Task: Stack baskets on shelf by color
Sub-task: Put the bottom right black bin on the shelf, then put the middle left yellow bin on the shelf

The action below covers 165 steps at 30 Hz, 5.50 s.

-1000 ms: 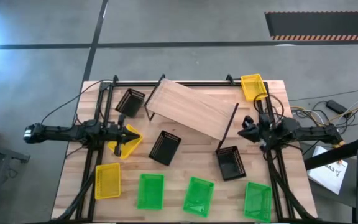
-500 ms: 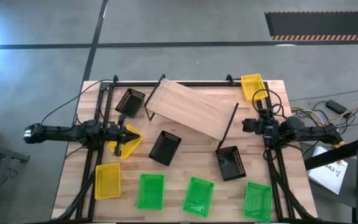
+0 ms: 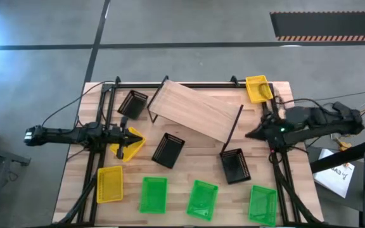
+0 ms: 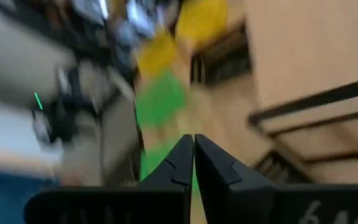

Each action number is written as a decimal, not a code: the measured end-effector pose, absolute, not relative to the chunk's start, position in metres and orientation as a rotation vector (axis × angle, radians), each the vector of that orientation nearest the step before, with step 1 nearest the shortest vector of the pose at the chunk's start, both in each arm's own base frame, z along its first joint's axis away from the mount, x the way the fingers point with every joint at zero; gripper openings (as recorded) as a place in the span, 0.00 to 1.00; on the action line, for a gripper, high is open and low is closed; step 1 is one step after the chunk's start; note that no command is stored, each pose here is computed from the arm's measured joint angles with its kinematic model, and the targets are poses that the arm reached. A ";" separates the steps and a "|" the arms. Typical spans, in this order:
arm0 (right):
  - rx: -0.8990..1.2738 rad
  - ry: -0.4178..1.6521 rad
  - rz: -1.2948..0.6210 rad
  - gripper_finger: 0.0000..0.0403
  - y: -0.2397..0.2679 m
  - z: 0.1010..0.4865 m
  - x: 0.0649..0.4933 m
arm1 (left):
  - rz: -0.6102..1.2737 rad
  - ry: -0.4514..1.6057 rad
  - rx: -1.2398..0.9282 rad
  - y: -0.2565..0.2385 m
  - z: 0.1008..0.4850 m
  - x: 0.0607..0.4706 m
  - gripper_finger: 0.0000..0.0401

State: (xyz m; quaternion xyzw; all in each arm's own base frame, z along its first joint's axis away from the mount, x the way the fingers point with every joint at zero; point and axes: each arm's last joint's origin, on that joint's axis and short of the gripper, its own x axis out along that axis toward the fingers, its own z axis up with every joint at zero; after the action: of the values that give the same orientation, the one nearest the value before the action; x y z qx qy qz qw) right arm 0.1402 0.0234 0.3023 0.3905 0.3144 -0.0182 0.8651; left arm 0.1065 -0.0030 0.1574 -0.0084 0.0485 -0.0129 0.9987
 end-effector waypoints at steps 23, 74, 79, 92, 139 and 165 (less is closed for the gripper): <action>-0.115 1.475 0.116 0.45 0.199 0.220 0.204 | -0.022 0.102 -0.017 -0.003 0.157 0.107 0.00; 0.415 0.912 -0.274 0.02 0.063 0.405 0.327 | -0.023 0.101 -0.017 -0.003 0.157 0.107 0.00; 0.332 1.149 -0.438 0.02 0.040 0.393 0.326 | -0.023 0.101 -0.017 -0.003 0.157 0.107 0.00; 0.234 1.419 -0.505 0.02 0.019 0.331 0.332 | -0.023 0.100 -0.017 -0.003 0.157 0.107 0.00; 0.243 0.928 -0.434 0.35 0.129 0.368 0.303 | -0.023 0.105 -0.017 -0.003 0.157 0.107 0.00; 0.429 0.930 -0.509 0.34 0.220 0.319 0.291 | -0.226 -0.601 -0.599 -0.003 0.224 0.090 0.00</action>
State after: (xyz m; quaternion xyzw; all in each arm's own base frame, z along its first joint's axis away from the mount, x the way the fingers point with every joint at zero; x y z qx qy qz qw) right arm 0.2907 0.2202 0.3191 0.2030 0.4400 -0.2408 0.8410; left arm 0.0896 -0.0028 0.2240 -0.2902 -0.2910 -0.1093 0.9051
